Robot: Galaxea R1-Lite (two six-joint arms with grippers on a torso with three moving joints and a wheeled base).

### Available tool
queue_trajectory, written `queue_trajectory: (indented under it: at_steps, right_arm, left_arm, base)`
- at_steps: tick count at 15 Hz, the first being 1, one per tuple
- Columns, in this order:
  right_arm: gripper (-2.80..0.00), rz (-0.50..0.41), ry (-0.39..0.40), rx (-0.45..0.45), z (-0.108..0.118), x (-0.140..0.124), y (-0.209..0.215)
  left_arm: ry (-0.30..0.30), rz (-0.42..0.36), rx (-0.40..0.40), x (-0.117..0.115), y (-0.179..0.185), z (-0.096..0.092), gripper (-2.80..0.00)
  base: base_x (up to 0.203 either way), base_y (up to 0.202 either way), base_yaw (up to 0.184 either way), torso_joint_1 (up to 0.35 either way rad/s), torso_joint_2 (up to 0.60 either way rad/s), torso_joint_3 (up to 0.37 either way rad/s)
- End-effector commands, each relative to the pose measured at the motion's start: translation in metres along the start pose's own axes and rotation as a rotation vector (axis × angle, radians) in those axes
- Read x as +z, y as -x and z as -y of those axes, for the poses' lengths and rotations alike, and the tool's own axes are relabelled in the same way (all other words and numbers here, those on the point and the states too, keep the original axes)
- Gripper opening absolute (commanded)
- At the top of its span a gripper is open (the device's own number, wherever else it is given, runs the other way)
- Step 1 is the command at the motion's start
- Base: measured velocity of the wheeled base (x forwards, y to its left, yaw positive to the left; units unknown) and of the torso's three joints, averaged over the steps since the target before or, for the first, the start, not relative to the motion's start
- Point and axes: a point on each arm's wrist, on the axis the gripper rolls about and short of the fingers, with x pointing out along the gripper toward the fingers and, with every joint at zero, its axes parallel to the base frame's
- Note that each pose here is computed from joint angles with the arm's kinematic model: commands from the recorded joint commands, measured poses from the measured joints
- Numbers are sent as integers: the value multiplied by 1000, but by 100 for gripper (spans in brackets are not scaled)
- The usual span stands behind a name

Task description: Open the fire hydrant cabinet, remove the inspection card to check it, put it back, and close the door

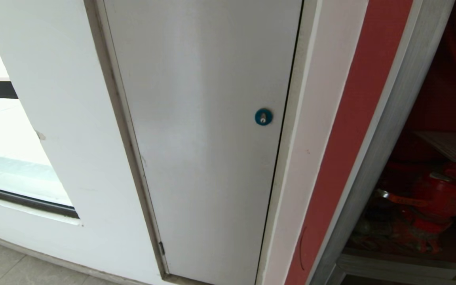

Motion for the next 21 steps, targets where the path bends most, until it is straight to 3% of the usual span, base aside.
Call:
queue_trajectory:
  at_steps: [1, 12, 13, 21]
  right_arm:
    - [0, 28, 13, 10, 1, -1, -20]
    - [0, 26, 52, -70, 20, -2, -68]
    - [-280, 28, 53, -70, 20, -2, -69]
    - [-280, -5, 59, -74, 20, -1, -64]
  left_arm:
    - [0, -8, 0, -2, -1, 0, -280]
    - [0, -8, 0, -2, -1, 0, -280]
    - [0, -8, 0, -2, -1, 0, -280]
    - [1, -8, 0, -2, -1, 0, -280]
  base:
    - [0, 0, 0, 0, 0, 0]
    - [0, 0, 0, 0, 0, 0]
    - [0, 0, 0, 0, 0, 0]
    - [0, 0, 0, 0, 0, 0]
